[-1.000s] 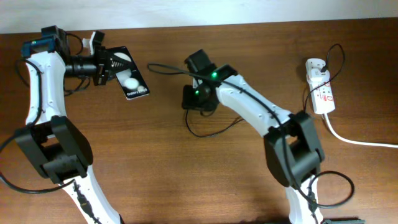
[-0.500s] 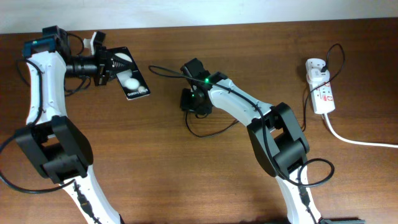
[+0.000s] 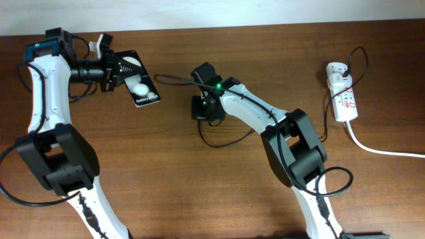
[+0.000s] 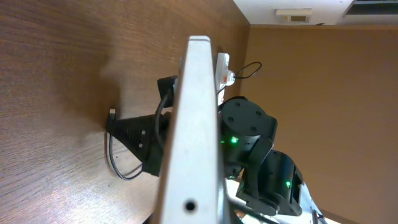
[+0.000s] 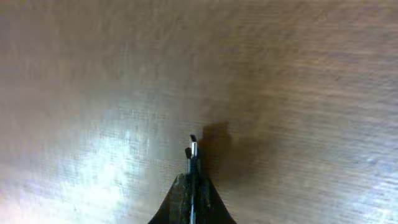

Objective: Plug charger to phone and switch on socket
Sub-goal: 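Grasp the USB-C cable end with the right gripper and lift it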

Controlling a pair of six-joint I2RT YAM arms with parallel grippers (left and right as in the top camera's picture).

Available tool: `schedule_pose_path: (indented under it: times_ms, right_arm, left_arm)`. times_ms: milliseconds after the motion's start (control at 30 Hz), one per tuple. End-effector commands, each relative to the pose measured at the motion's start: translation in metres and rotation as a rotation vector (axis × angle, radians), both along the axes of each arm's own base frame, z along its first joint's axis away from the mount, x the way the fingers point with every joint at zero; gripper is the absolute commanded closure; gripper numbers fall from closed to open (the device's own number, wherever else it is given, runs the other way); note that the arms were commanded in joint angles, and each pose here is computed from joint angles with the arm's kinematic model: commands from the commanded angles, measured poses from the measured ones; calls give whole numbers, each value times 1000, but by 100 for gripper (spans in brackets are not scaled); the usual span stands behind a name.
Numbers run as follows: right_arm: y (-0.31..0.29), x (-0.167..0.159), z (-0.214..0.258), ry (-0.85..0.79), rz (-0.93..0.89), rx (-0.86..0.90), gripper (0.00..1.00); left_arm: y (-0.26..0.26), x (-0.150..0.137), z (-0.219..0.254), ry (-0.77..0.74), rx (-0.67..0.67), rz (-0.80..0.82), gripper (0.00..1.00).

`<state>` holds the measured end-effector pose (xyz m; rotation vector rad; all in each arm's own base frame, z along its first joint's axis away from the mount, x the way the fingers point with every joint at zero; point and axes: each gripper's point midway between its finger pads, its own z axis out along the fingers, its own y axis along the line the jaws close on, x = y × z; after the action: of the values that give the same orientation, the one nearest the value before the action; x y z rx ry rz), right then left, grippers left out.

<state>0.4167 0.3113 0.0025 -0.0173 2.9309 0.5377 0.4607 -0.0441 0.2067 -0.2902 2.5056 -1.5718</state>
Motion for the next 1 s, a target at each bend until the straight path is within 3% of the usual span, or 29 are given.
schedule_pose_path:
  times_ms: [0, 67, 200, 467, 633, 800, 967]
  right_arm:
    - [-9, -15, -8, 68, 196, 67, 96]
    - [-5, -14, 16, 21, 351, 199, 96]
    - [-23, -8, 58, -21, 384, 288, 96]
    - [-17, -38, 102, 14, 479, 435, 96]
    - [-37, -44, 159, -77, 503, 469, 96]
    - [-80, -70, 243, -220, 479, 480, 96]
    - [-103, -113, 262, -285, 450, 554, 96]
  left_arm:
    - [-2, 1, 13, -44, -26, -8, 100]
    - [-2, 1, 13, -44, -26, -8, 100]
    - [2, 1, 4, -30, 28, -5, 100]
    - [-6, 0, -1, -23, 59, -25, 100]
    - [-22, -2, -2, -27, 69, -63, 100]
    - [-26, -2, -2, -52, 75, -84, 100]
    - [-32, -4, -2, -59, 75, -102, 100]
